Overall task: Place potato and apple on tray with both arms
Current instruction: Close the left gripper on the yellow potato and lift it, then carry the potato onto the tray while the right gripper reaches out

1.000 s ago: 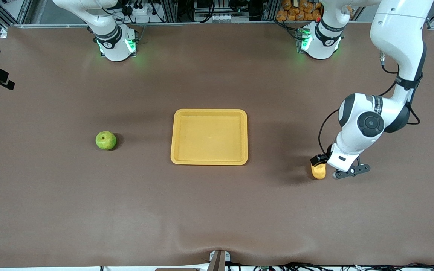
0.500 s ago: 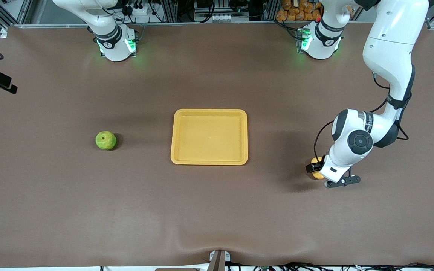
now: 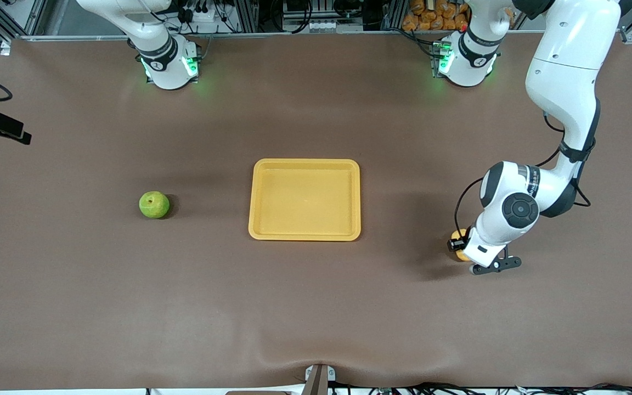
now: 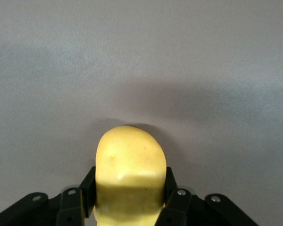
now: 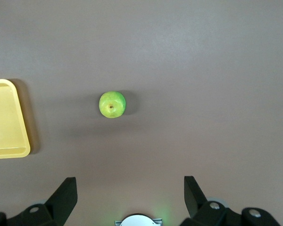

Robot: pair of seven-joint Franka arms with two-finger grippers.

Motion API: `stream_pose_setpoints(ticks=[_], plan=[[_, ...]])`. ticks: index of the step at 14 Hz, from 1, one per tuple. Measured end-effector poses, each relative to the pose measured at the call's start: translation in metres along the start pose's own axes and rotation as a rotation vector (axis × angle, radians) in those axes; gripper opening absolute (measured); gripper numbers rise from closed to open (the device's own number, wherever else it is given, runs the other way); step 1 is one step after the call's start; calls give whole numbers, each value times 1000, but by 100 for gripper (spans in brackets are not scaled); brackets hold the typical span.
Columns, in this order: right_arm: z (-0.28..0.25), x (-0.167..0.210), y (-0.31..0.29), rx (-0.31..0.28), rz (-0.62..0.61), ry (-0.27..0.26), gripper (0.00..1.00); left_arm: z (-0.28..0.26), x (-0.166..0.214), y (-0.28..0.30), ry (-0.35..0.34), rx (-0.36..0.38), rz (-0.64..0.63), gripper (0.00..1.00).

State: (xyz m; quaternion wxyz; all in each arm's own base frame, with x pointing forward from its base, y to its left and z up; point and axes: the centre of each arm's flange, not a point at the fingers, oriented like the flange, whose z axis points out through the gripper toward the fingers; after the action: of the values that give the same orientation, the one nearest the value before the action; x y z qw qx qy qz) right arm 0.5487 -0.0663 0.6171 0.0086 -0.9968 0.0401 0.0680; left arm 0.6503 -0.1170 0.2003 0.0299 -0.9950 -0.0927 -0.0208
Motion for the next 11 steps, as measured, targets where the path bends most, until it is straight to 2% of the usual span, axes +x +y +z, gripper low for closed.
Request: stream_pose_setpoints(ticks=[2,4,5,8,11], plan=[[14,10,0,-3,1,-27,100,-12,2,8,6,-1,-8,58],[36,24,-1,-7,2,-64,100,-40,-10,41,-9,15,12,58],[45,32,-1,-9,2,-66,100,-59,-22,64,-12,24,21,57],[61,45,-3,-14,1,-74,100,-94,-83,148,-38,66,66,57],[68,49,-4,-15,0,-85,100,-101,-158,234,-3,129,125,57]])
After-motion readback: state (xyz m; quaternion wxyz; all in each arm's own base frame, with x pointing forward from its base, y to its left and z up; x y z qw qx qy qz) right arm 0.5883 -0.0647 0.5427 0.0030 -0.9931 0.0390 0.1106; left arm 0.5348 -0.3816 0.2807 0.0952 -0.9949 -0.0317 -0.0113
